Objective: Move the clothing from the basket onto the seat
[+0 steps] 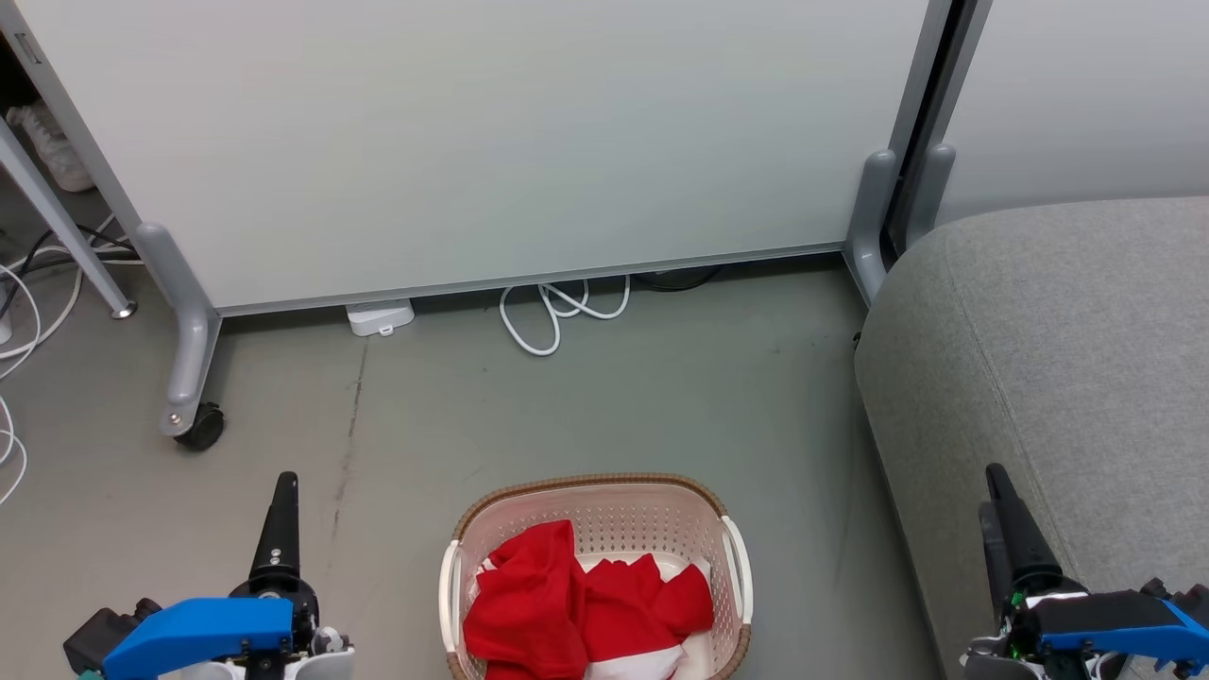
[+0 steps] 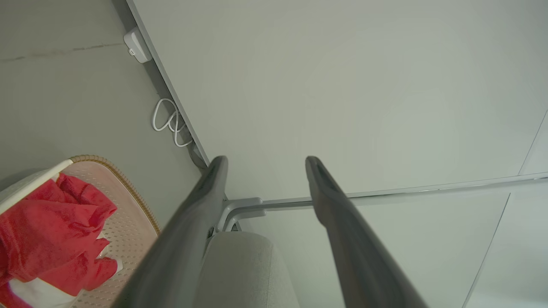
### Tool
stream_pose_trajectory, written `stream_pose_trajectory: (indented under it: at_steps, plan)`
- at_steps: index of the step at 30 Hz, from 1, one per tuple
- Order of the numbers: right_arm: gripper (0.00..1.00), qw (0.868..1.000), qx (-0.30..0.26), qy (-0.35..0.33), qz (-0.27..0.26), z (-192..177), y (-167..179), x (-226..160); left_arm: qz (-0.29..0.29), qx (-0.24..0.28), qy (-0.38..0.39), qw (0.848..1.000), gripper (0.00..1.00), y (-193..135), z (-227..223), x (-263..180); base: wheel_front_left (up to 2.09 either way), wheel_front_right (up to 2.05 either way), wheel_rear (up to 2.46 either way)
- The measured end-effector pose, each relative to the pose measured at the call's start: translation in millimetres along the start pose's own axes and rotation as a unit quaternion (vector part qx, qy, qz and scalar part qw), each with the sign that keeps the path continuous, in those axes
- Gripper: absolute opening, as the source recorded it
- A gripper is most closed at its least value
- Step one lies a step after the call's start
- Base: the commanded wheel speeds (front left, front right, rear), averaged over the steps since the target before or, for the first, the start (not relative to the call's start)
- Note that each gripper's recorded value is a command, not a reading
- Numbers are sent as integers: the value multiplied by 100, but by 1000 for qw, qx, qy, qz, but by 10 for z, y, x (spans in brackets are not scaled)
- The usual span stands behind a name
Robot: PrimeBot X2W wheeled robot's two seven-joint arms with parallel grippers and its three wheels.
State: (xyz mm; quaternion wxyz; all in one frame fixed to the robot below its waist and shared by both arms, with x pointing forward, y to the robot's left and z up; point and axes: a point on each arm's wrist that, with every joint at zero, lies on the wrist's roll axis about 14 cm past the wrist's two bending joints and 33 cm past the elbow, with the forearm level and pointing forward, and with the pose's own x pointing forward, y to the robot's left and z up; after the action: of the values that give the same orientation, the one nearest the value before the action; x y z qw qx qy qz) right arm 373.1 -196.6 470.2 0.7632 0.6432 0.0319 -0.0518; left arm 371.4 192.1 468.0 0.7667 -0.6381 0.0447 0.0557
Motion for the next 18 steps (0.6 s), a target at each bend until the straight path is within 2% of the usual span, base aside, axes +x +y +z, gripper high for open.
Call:
stream_pose_trajectory:
  at_steps: [9, 18]
  plan:
    - [100, 995, -99, -7, 7, 21, 51, 24, -5, 109, -1, 994, 100, -61, -37, 13, 0, 0, 0]
    - [100, 978, -206, -9, 19, 8, 121, 43, -13, 211, -1, 977, 100, -91, -74, 17, 0, 0, 0]
